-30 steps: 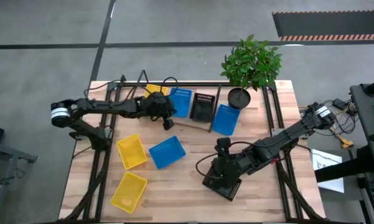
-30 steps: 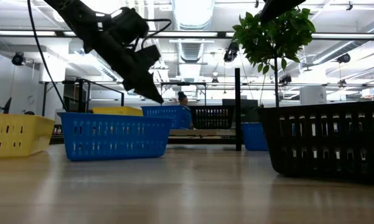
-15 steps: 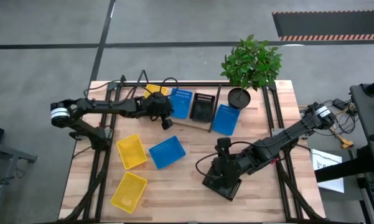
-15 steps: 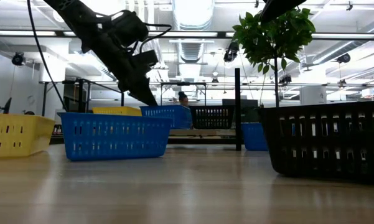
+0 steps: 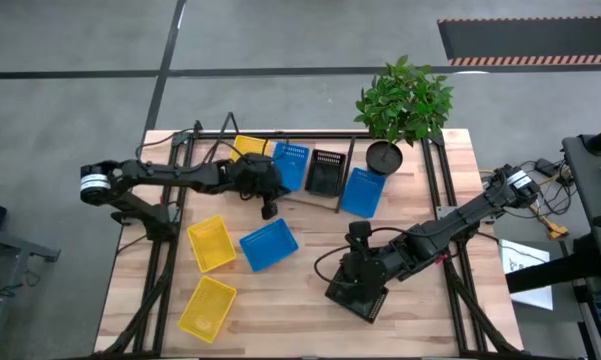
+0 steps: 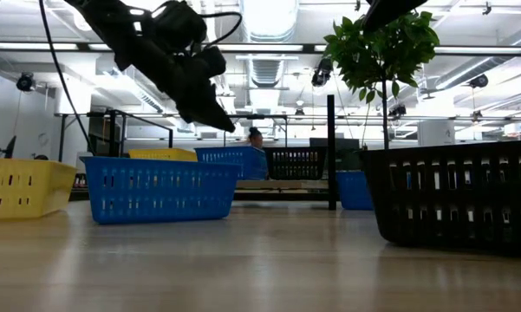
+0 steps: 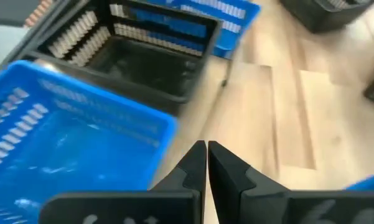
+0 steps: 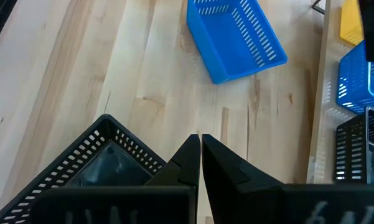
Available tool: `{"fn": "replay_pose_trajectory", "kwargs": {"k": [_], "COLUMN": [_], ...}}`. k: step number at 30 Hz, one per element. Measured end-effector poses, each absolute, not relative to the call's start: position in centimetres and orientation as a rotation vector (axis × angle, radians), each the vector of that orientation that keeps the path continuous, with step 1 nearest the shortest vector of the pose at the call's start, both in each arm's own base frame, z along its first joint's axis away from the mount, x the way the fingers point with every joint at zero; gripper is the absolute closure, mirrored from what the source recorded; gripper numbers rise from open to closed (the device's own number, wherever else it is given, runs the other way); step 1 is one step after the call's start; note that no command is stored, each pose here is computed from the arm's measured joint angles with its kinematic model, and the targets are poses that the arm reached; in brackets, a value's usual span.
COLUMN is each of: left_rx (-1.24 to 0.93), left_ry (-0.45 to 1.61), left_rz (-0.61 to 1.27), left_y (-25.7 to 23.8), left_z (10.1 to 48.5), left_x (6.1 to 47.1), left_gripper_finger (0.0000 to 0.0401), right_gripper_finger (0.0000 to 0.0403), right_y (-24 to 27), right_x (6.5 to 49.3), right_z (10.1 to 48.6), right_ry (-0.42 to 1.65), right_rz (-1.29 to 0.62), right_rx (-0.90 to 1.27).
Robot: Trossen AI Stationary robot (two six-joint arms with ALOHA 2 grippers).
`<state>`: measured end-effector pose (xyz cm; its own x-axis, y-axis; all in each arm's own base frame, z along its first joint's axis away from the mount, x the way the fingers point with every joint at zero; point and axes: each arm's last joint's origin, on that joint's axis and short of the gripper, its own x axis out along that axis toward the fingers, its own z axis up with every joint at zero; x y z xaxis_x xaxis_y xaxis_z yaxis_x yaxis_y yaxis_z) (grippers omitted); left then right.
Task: Stack baskets on shelf by color
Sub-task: Adjust the blue basket on the shelf
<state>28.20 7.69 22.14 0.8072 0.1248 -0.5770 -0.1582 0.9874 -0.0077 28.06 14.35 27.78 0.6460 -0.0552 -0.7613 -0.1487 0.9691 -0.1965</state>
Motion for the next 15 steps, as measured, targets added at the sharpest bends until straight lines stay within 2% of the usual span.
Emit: {"fn": "replay_pose_trajectory", "kwargs": {"k": [5, 15], "left_rx": [-0.042, -0.019], "left_ry": [0.62, 0.597], "left_rz": [0.125, 0.214], "left_y": [6.82, 7.08], "left_z": [21.46, 21.44], "left_x": [28.15, 28.19], "left_gripper_finger": [0.0401, 0.0401], "right_gripper_finger": [0.0394, 0.0394], "right_y": [14.34, 14.33], "right_x": [28.04, 28.01], "right_z": [27.72, 27.57], "right_ry": [0.871, 0.876], "right_rz": [0.054, 0.054], "right_rx": [-0.252, -0.254]}}
